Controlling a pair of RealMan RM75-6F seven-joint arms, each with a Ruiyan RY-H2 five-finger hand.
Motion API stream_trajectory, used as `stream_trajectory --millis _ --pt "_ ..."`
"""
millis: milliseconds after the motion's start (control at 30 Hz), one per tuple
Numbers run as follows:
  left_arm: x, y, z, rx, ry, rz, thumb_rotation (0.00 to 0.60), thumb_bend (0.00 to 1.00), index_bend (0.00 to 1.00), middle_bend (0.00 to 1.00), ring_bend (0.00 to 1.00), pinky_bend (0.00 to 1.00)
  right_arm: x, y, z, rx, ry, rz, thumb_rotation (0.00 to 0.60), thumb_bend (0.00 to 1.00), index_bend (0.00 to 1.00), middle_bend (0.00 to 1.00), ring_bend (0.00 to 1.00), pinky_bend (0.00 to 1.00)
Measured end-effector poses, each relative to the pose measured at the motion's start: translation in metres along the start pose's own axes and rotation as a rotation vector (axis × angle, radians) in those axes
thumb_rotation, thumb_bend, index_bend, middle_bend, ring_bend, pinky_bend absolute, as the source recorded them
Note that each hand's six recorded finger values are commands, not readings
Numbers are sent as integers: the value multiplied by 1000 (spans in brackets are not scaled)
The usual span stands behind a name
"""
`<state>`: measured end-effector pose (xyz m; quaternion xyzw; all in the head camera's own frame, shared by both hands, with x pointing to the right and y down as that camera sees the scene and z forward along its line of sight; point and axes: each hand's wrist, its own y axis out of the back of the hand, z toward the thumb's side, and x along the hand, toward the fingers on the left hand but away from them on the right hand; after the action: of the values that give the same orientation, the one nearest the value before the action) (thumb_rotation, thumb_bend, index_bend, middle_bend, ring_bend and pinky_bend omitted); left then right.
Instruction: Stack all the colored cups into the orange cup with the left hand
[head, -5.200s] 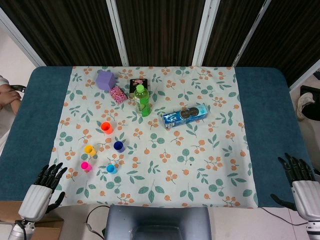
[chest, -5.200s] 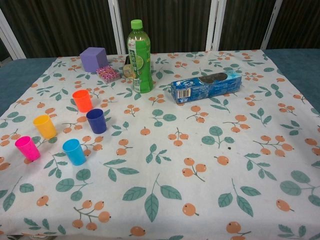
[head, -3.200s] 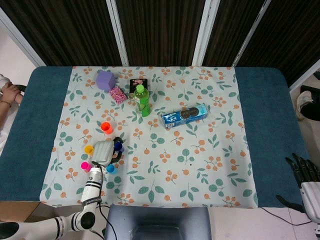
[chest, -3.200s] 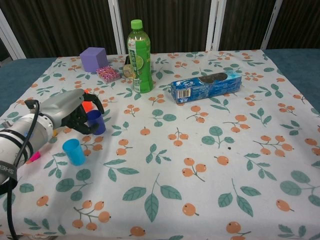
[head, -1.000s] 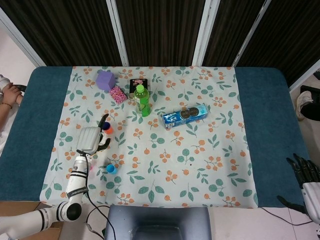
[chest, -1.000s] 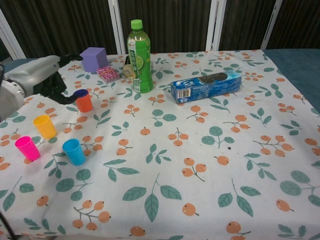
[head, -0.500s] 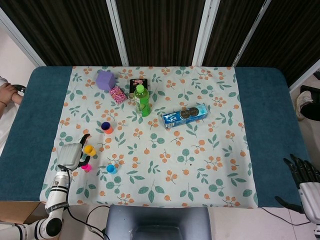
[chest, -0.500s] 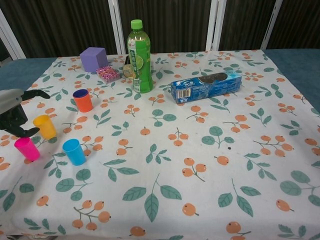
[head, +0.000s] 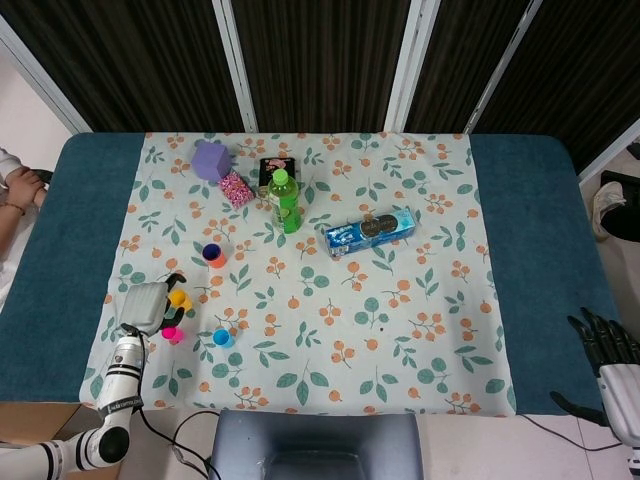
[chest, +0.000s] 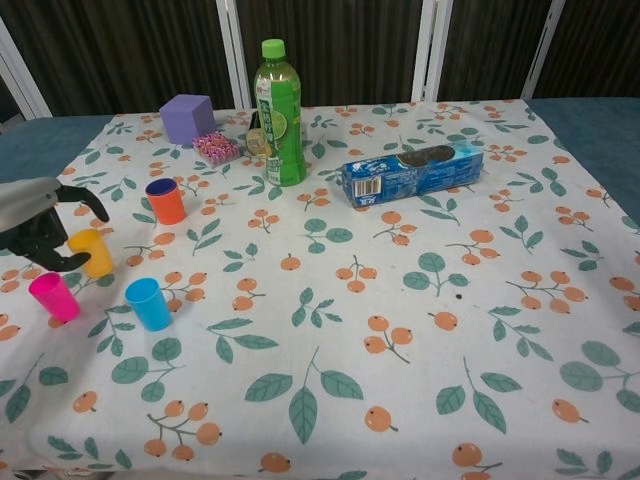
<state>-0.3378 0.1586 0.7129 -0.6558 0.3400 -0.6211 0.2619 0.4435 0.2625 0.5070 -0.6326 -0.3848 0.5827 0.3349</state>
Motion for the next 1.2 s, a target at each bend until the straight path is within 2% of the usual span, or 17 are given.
stream_trajectory --millis 133,367,500,667,800,900,1000,1200 --pt "3 -2 0 0 3 -8 600 351 433 1000 1000 1000 0 1 0 -1 -1 -2 600 196 0 0 0 0" --pt "5 -3 0 -13 5 -10 600 348 509 1000 1000 1000 0 0 0 -1 -2 -1 600 196 0 0 0 0" --pt "7 3 0 -22 3 13 600 351 558 1000 1000 1000 0 0 0 0 -1 0 600 196 0 0 0 0" --pt "17 27 8 -45 -6 85 600 354 566 1000 1000 1000 -1 -1 0 2 -3 2 600 196 0 0 0 0" --pt "31 59 28 -76 -30 173 600 357 566 1000 1000 1000 -1 -1 0 5 -5 2 600 196 0 0 0 0" --pt "41 73 44 -73 -44 213 600 357 566 1000 1000 1000 -1 0 -1 4 -7 0 600 196 0 0 0 0" --pt "51 75 54 -61 -35 225 600 358 566 1000 1000 1000 -2 1 -2 1 -9 -3 600 196 0 0 0 0" --pt "63 66 57 -40 -10 216 600 359 566 1000 1000 1000 -2 3 -4 -2 -15 -4 600 196 0 0 0 0"
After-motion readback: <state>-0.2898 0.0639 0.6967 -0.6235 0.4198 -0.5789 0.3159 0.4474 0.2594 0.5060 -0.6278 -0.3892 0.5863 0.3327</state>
